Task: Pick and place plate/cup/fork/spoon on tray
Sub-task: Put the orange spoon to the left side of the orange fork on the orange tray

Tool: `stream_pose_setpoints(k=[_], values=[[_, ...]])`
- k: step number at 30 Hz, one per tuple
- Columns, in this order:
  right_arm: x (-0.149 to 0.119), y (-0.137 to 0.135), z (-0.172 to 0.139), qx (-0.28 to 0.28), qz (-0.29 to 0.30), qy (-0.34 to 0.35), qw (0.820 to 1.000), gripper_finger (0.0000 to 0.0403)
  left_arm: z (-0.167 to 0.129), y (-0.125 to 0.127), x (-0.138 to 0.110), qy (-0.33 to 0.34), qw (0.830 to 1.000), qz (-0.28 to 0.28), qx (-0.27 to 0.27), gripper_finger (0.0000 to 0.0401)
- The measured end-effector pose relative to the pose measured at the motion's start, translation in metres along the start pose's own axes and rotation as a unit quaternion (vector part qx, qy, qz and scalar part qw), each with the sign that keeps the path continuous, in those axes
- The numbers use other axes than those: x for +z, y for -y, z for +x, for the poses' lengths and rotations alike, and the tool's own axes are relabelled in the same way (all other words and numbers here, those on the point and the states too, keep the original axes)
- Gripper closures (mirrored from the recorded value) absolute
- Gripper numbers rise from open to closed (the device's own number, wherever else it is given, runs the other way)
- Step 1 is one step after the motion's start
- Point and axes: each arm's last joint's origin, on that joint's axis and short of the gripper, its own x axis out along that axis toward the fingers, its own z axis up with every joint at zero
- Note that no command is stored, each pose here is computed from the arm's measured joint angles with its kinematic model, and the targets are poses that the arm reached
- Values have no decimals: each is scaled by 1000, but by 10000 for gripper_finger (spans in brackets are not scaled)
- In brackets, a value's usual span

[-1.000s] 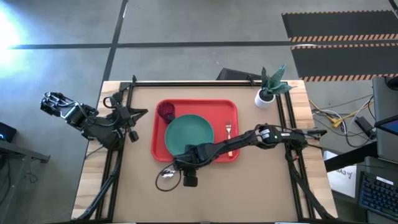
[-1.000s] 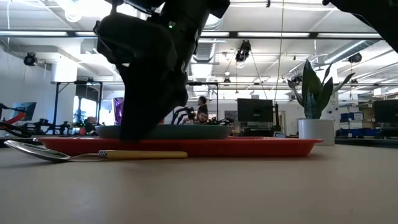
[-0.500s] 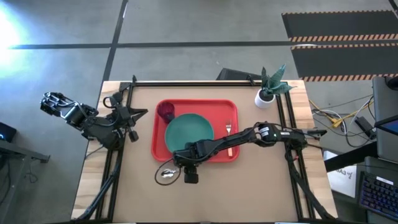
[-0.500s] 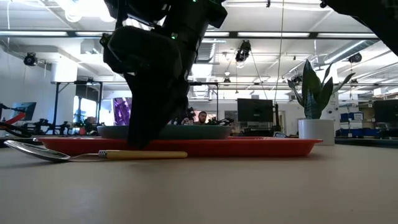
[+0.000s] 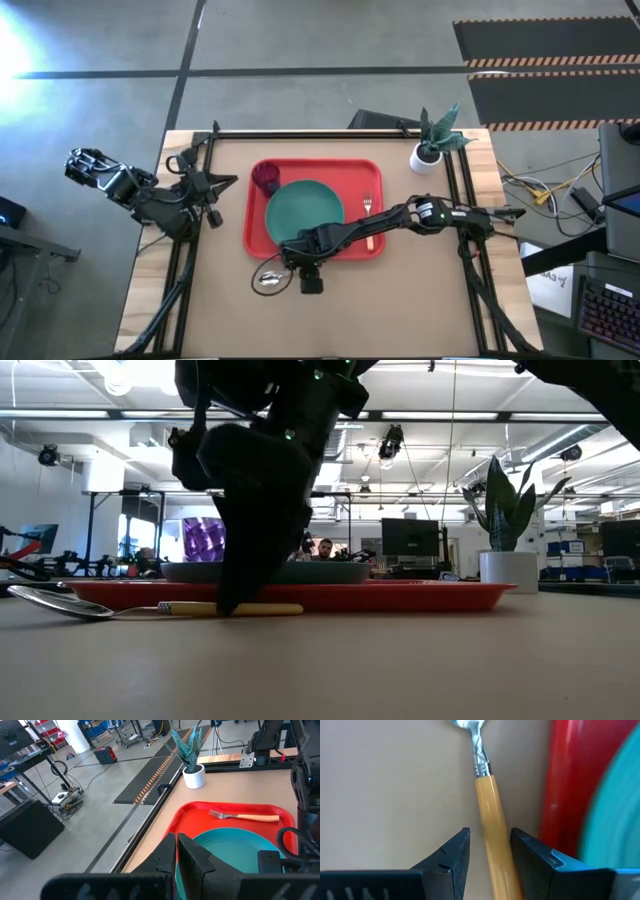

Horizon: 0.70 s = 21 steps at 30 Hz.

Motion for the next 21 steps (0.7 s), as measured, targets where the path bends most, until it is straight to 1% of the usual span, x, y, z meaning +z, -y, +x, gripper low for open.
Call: stream_pose_setpoints(k=[3,7,21], values=[[-3,2,5,2,4,1,1000,268,0,0,0,0,1000,0,0,401],[-6,2,9,10,26,5,1000,268,0,0,0,0,1000,-1,0,401],[-11,-1,17,13,32,5,999,268,0,0,0,0,1000,-2,-1,401]])
